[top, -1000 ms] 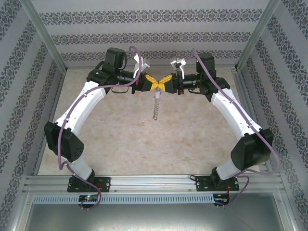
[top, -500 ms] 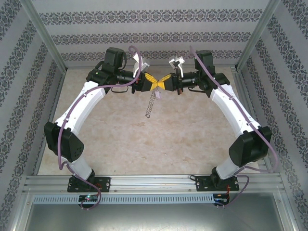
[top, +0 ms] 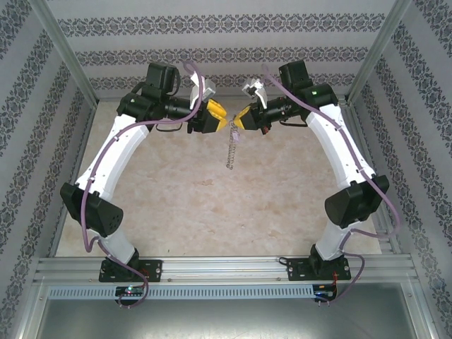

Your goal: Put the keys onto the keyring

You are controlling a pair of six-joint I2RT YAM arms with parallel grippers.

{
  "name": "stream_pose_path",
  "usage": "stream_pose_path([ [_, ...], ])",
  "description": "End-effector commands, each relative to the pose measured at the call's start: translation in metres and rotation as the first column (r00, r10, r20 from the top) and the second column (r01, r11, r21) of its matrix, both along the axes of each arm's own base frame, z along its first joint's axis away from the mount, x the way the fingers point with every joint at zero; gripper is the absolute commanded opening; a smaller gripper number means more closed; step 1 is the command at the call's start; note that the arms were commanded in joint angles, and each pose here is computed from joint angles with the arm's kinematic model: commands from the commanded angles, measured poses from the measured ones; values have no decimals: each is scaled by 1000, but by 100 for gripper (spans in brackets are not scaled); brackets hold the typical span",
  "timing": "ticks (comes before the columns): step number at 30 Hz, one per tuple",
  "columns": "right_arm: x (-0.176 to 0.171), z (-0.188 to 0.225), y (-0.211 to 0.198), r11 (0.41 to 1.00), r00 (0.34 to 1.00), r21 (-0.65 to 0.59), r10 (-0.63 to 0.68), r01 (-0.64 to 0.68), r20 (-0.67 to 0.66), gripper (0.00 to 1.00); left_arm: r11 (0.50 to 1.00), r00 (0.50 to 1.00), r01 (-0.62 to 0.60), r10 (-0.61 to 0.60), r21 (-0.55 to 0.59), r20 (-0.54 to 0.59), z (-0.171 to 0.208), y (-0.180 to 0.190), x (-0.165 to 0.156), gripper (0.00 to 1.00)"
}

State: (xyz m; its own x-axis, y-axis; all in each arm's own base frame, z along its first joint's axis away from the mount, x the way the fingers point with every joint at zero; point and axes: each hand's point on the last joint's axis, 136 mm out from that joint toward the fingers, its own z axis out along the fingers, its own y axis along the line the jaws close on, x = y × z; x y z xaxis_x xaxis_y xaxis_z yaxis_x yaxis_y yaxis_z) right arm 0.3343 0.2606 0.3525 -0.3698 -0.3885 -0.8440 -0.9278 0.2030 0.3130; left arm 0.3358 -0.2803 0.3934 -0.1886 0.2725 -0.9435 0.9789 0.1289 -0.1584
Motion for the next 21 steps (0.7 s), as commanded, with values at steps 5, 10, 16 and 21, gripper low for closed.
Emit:
stream_pose_path([
  [5, -20, -12, 5, 982, 997, -171, 82, -82, -6, 0, 997, 994, 72, -68, 40, -88, -22, 1, -6, 37],
  [10, -20, -10, 11, 978, 996, -186, 93, -89, 12, 0, 995, 990, 89, -83, 47, -116, -31, 1, -8, 36],
  [16, -20, -8, 14, 978, 995, -190, 94, -88, 24, 0, 994, 988, 94, -87, 49, -128, -36, 1, -10, 35],
  [21, -21, -5, 14, 978, 995, -189, 93, -84, 38, 0, 994, 985, 103, -96, 42, -142, -40, 0, -10, 35],
])
